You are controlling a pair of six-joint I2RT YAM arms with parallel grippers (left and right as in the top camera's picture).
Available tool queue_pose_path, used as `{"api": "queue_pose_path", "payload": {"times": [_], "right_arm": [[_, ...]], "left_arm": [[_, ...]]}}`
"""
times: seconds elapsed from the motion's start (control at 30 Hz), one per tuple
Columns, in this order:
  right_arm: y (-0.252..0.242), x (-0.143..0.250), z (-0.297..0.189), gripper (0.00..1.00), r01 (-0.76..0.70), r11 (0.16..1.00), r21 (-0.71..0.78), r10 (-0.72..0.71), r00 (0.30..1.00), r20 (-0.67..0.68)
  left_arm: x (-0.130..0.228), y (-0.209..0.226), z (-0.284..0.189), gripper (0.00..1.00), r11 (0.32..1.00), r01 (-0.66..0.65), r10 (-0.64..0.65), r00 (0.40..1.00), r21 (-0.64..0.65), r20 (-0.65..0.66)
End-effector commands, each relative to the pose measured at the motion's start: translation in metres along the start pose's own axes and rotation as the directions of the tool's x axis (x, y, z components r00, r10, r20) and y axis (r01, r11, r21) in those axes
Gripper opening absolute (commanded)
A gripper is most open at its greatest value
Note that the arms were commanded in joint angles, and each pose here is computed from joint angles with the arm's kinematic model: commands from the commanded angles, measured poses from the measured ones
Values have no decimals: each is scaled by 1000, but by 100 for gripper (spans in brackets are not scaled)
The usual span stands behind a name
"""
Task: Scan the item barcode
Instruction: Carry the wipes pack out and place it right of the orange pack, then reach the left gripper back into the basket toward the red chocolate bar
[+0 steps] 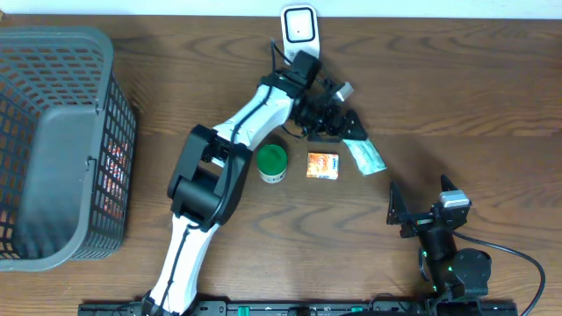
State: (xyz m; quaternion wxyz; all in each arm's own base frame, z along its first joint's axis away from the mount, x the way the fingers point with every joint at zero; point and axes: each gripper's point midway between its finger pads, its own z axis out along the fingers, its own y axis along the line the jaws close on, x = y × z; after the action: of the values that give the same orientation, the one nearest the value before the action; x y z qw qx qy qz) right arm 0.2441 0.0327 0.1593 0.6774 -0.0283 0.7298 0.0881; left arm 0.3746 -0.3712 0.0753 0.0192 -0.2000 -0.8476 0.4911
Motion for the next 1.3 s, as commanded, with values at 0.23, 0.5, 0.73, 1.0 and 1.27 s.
{"api": "queue_pose_path", "payload": {"times": [0.23,0.5,0.73,1.0,1.27], "right_arm": [[1,1,0,99,10,1000,-2,-10,1000,0],[1,1,0,99,10,1000,-2,-10,1000,0],[1,1,0,99,10,1000,-2,-10,1000,0],[1,1,0,99,10,1000,-2,-10,1000,0],[1,1,0,99,10,1000,-2,-10,1000,0]], "left_arm": [[-31,-78,-132,98,917,-59,178,946,-395,272],[12,-144,-328,98,608,209,446,709,-766,547],[117,-136,-500,98,444,687,430,400,-575,809],[217,-59,-571,98,290,912,214,233,-290,949],[253,35,-564,98,227,915,-3,344,-334,939]]}}
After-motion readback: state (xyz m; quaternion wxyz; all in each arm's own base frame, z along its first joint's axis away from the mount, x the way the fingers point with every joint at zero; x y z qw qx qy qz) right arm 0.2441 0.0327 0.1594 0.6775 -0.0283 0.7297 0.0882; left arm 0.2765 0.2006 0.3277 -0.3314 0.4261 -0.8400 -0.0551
